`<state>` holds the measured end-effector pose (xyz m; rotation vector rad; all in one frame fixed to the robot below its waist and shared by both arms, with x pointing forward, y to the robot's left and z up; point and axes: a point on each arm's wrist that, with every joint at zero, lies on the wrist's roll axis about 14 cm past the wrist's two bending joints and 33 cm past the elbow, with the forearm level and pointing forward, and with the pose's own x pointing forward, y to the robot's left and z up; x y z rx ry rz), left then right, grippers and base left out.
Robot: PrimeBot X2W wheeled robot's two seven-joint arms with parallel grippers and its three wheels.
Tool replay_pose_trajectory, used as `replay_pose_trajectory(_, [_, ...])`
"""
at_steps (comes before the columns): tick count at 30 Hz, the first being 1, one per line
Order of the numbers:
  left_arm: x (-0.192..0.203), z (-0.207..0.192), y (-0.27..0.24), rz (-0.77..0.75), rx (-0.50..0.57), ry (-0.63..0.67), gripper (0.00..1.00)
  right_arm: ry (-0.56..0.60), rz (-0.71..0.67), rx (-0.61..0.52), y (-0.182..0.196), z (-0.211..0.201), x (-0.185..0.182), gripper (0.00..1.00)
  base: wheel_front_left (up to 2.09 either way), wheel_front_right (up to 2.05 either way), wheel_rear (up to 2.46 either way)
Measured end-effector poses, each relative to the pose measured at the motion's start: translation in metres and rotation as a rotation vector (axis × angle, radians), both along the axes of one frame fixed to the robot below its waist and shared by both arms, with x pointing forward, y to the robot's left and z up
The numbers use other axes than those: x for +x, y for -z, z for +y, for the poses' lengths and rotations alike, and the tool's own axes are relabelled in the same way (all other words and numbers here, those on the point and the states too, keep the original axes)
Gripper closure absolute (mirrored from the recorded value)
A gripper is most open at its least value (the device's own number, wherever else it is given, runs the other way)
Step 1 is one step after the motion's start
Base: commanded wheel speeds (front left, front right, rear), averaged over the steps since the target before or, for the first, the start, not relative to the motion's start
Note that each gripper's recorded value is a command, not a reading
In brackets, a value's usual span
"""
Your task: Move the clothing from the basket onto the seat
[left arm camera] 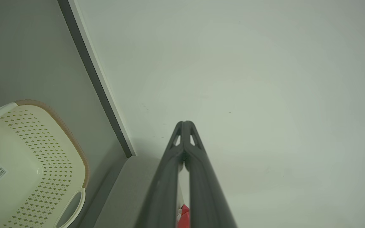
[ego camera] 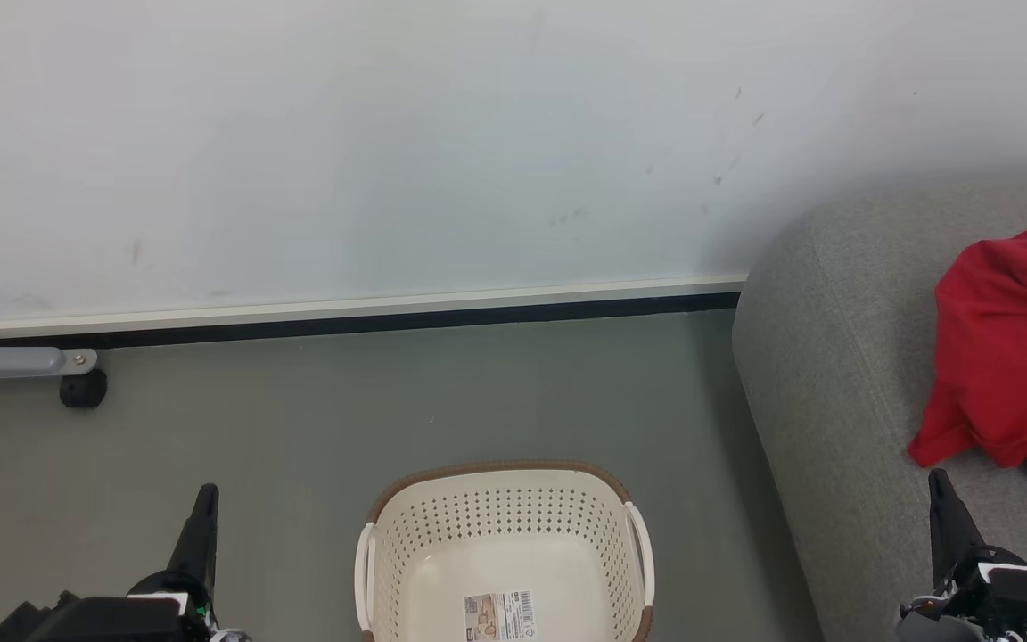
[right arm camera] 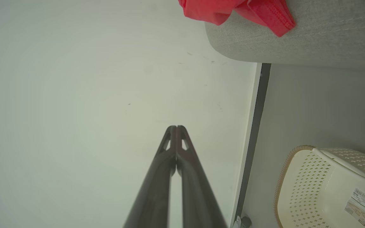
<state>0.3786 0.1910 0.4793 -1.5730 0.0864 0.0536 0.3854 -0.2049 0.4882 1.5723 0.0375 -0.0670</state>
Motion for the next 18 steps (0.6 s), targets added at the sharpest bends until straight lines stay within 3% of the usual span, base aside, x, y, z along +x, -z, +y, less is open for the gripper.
replay_pose_trajectory(18, [0.0,0.0,0.0002,0.001,0.0,0.0,1.0,0.0,0.0,0.0,0.0,0.0,0.0,1.0,0.0,0.0,0.0])
